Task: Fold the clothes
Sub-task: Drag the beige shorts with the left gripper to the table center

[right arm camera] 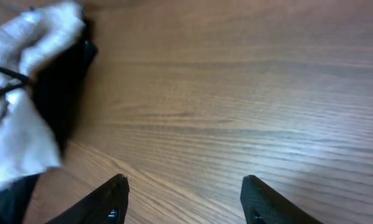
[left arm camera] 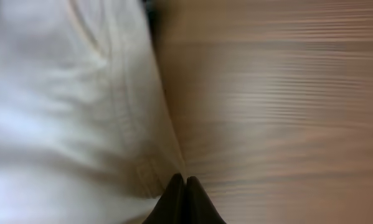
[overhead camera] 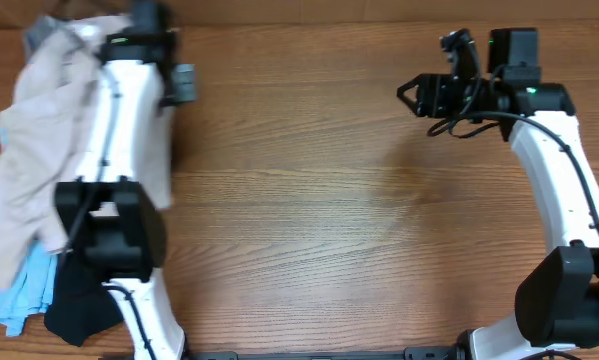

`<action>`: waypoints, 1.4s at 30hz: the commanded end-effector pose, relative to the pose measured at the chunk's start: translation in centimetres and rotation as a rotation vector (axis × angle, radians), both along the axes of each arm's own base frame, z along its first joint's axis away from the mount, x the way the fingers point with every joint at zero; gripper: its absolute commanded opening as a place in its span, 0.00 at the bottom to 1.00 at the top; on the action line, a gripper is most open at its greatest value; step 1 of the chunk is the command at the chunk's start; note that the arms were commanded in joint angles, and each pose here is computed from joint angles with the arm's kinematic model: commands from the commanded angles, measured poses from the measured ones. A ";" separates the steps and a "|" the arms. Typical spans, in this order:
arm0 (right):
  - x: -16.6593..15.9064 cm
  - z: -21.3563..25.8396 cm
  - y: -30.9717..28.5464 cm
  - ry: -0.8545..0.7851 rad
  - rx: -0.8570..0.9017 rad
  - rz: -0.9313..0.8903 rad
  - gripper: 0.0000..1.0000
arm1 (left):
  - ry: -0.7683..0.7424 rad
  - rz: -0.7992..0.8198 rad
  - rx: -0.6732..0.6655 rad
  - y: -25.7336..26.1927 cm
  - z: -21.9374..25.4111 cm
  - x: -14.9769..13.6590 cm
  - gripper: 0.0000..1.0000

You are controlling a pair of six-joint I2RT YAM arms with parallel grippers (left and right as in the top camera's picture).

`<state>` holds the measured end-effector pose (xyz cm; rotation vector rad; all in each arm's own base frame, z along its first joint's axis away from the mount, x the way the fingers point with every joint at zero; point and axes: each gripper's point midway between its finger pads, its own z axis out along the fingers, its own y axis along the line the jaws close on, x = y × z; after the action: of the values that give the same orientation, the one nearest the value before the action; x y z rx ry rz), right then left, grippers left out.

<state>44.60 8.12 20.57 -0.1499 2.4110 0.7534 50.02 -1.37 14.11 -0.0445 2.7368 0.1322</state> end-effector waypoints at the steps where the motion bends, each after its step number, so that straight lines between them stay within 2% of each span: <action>1: 0.6 3.5 -2.3 -0.066 0.052 -0.047 0.60 | -0.053 -0.293 -0.231 -16.2 2.4 -1.1 0.04; 4: 0.6 4.0 -5.0 -0.077 0.049 -0.109 0.60 | -0.069 -0.436 -0.324 -24.7 3.2 -3.7 0.04; 9: 0.2 4.2 -9.9 -0.070 0.053 -0.217 0.61 | -0.129 -0.590 -0.403 -34.8 4.8 -8.0 0.04; 15: -0.9 3.6 -14.1 -0.027 0.066 -0.315 0.62 | -0.212 -0.714 -0.432 -41.7 6.1 -11.8 0.04; 16: -1.1 3.5 -14.4 -0.021 0.071 -0.323 0.62 | -0.217 -0.723 -0.436 -42.1 6.2 -12.1 0.06; 17: -1.2 3.5 -14.7 -0.020 0.077 -0.328 0.66 | -0.228 -0.729 -0.443 -42.4 6.4 -12.1 0.20; 20: -1.3 3.6 -14.9 -0.023 0.078 -0.328 0.68 | -0.239 -0.722 -0.447 -42.2 6.7 -11.7 0.54; 25: -1.3 3.5 -14.9 -0.021 0.077 -0.327 0.72 | -0.265 -0.727 -0.405 -39.6 8.5 -9.5 0.79; 28: -1.7 3.2 -14.7 0.003 0.082 -0.328 0.75 | -0.293 -0.741 -0.343 -36.1 10.3 -7.1 0.93; 32: -2.3 2.6 -14.5 0.033 0.074 -0.316 0.79 | -0.271 -0.798 -0.225 -31.0 9.2 -4.5 0.93; 34: -2.7 2.2 -14.8 0.057 0.058 -0.331 0.79 | -0.237 -0.834 -0.208 -28.7 8.1 -3.6 0.93; 37: -3.1 1.7 -15.0 0.086 0.040 -0.348 0.80 | -0.203 -0.890 -0.283 -26.5 6.6 -2.4 0.93; 40: -3.4 1.5 -14.9 0.105 0.045 -0.348 0.80 | -0.156 -0.955 -0.383 -24.5 2.8 -0.7 0.91; 42: -3.5 1.4 -14.8 0.112 0.046 -0.348 0.79 | -0.120 -0.980 -0.447 -24.4 0.7 -0.6 0.91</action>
<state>41.11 -6.45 19.59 0.3704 2.4738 0.7134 49.84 -24.36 18.70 0.8996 2.3678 -0.4839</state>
